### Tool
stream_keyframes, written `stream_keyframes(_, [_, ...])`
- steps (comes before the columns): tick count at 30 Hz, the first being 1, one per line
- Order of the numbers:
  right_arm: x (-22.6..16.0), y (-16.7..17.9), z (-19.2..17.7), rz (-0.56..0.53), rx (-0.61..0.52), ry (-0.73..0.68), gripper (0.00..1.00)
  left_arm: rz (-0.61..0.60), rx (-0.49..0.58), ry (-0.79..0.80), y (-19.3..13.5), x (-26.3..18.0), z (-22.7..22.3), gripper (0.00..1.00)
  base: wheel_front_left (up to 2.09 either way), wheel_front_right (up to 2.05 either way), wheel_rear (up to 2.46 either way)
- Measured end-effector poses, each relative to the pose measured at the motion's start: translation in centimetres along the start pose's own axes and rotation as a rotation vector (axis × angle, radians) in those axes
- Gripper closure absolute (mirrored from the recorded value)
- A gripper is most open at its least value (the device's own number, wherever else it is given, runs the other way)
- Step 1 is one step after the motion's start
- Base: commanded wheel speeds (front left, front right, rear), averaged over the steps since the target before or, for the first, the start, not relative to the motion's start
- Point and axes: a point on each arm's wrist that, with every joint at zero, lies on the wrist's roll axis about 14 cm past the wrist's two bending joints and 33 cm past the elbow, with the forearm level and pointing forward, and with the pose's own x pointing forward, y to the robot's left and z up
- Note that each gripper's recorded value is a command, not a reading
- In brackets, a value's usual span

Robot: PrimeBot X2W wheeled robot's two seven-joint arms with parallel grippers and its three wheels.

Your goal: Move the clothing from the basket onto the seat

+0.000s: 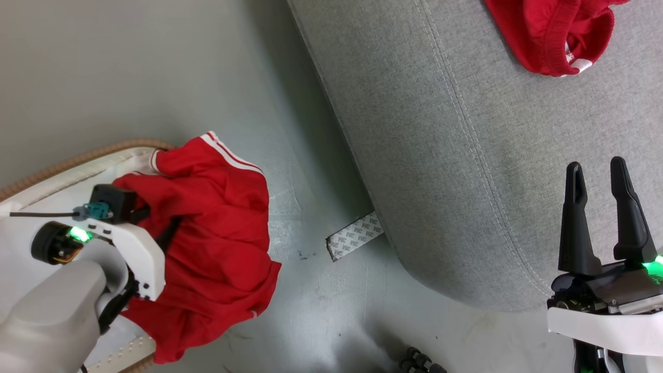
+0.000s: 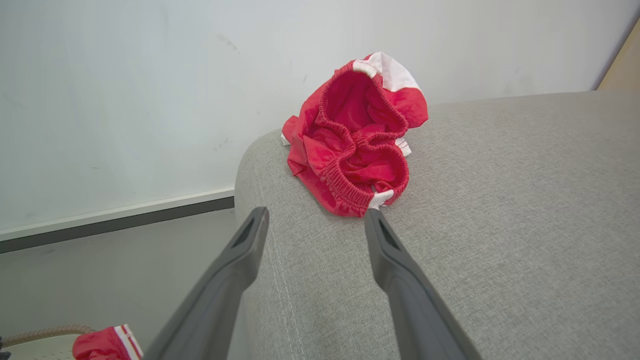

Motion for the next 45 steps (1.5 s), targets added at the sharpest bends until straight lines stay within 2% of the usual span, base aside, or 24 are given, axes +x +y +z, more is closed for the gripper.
stream_keyframes(1, [0.0,0.0,0.0,0.0,0.001,0.001,0.0,0.001,0.001,0.0,0.1,0.1,0.0,1.0,0.0,0.0,0.0])
stream_keyframes(13, [-0.1,0.4,0.9,0.016,0.003,-0.027,0.0,-0.009,0.006,-0.03,-1.2,-0.9,1.4,1.0,0.0,0.0,0.0])
stream_keyframes(25, [-0.2,1.3,3.8,0.06,-0.006,-0.116,0.0,-0.032,0.011,-0.151,-5.5,-4.1,6.1,1.0,0.0,0.0,0.0])
stream_keyframes(37, [-1.2,4.3,6.5,0.164,0.019,-0.199,0.0,-0.027,0.059,-0.391,-11.4,-11.0,13.2,1.0,0.0,0.0,0.0])
stream_keyframes(45, [-2.5,7.2,8.1,0.254,0.07,-0.243,0.0,0.012,0.184,-0.613,-15.2,-17.6,18.4,1.0,0.0,0.0,0.0])
